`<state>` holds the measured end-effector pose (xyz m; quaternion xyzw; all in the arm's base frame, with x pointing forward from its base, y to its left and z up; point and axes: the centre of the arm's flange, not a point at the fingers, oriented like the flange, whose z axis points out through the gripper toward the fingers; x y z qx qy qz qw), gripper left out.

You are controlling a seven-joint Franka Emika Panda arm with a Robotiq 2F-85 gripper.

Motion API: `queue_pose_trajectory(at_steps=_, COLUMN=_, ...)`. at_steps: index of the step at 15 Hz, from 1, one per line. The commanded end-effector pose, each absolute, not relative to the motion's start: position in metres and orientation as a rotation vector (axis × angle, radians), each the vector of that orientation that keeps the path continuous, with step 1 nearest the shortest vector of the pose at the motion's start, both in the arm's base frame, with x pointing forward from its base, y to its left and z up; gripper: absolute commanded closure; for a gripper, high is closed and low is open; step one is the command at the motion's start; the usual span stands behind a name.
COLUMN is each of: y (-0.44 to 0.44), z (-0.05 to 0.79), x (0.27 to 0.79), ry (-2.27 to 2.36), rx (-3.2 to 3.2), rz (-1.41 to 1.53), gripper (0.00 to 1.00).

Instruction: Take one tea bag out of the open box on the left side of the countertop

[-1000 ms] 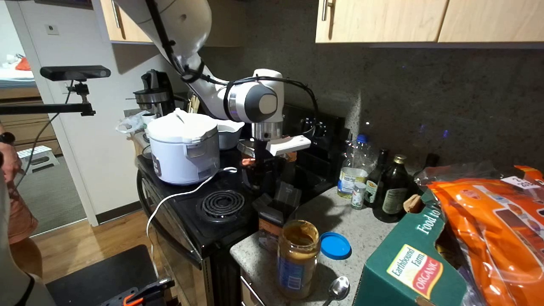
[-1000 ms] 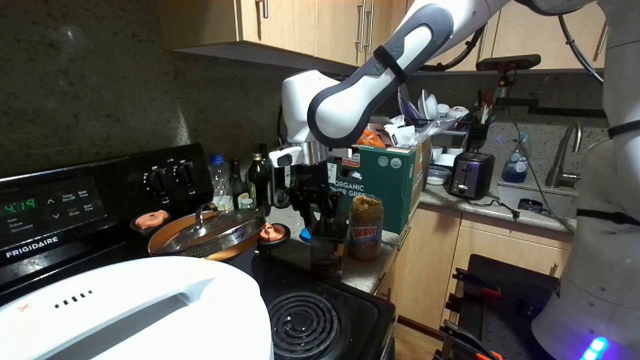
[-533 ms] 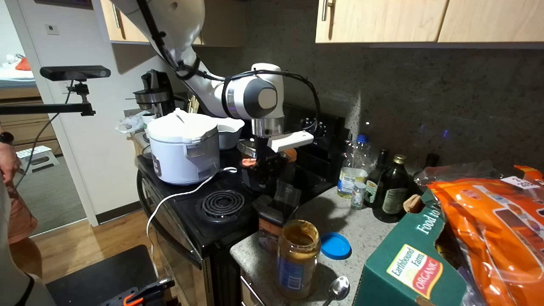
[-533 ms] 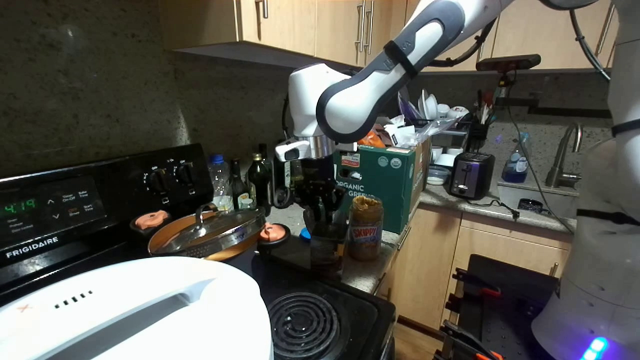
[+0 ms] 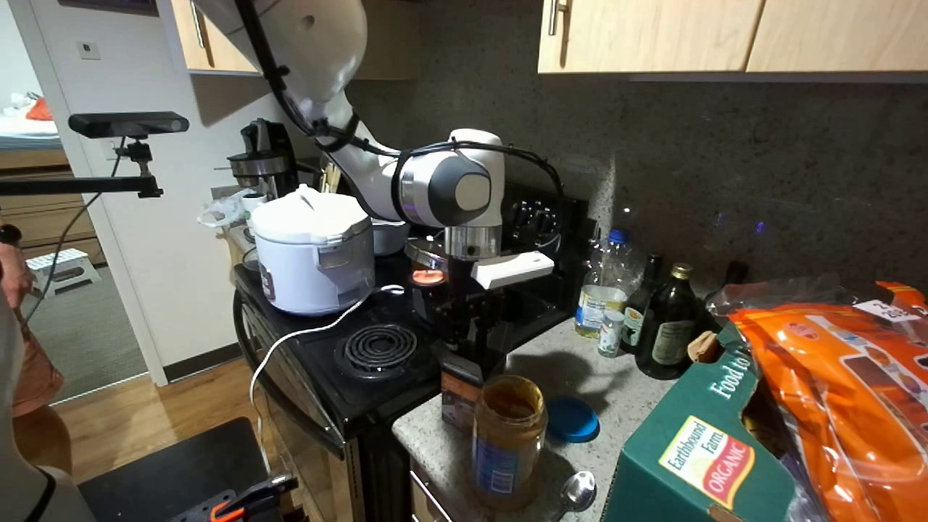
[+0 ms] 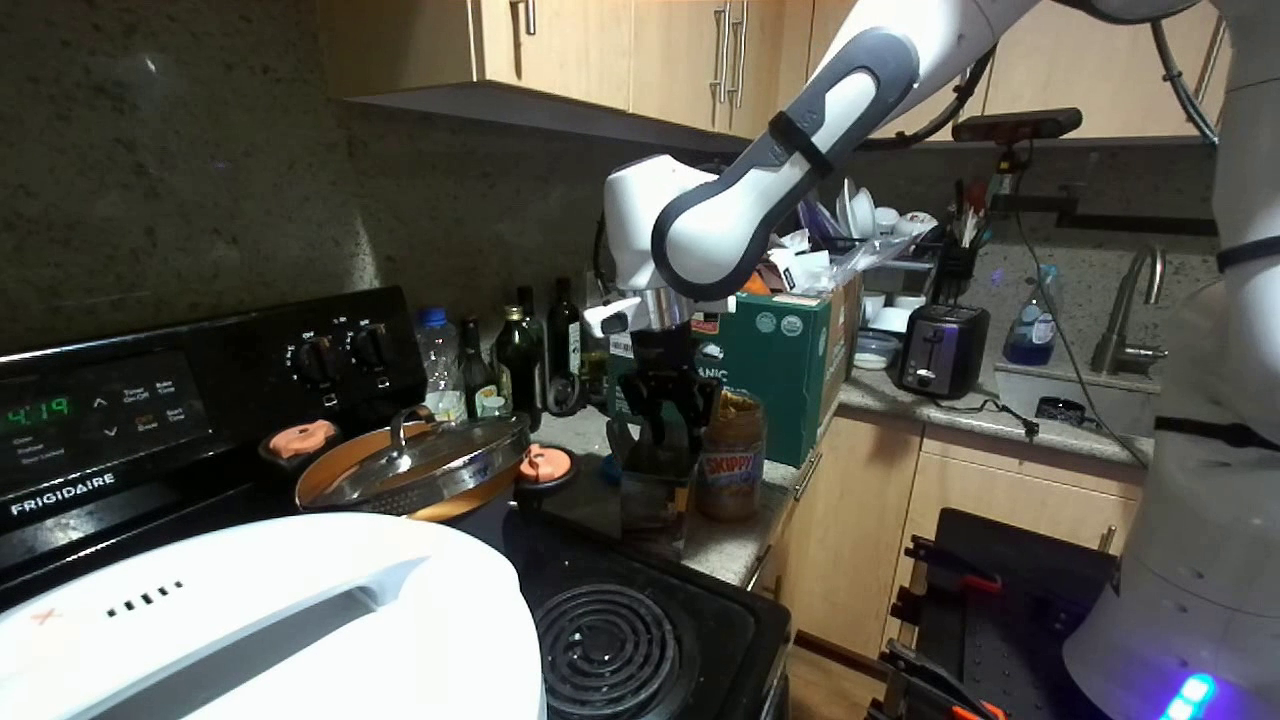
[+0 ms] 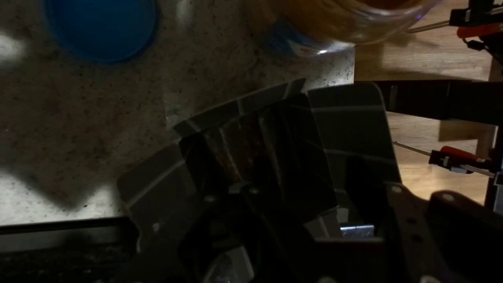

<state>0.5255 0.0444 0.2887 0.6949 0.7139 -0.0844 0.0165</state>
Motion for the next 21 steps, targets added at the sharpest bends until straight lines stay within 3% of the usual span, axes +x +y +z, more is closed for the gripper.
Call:
queue_pose_trajectory(at_steps=1, y=0.038, z=0.277, x=0.532, ry=2.259, rx=2.122, rz=-0.222, gripper=0.48)
queue_pose_trajectory(at_steps=5, y=0.039, z=0.264, x=0.538, ry=2.298, rx=2.087, rz=-0.216, gripper=0.42)
queue_pose_trajectory(at_steps=13, y=0.040, z=0.246, x=0.550, ry=2.398, rx=1.997, rz=-0.210, gripper=0.39)
queue_pose_trajectory(at_steps=18, y=0.043, z=0.237, x=0.562, ry=2.459, rx=1.946, rz=-0.219, gripper=0.39)
queue_pose_trajectory(at_steps=21, y=0.047, z=0.231, x=0.561, ry=2.480, rx=1.938, rz=-0.220, gripper=0.45)
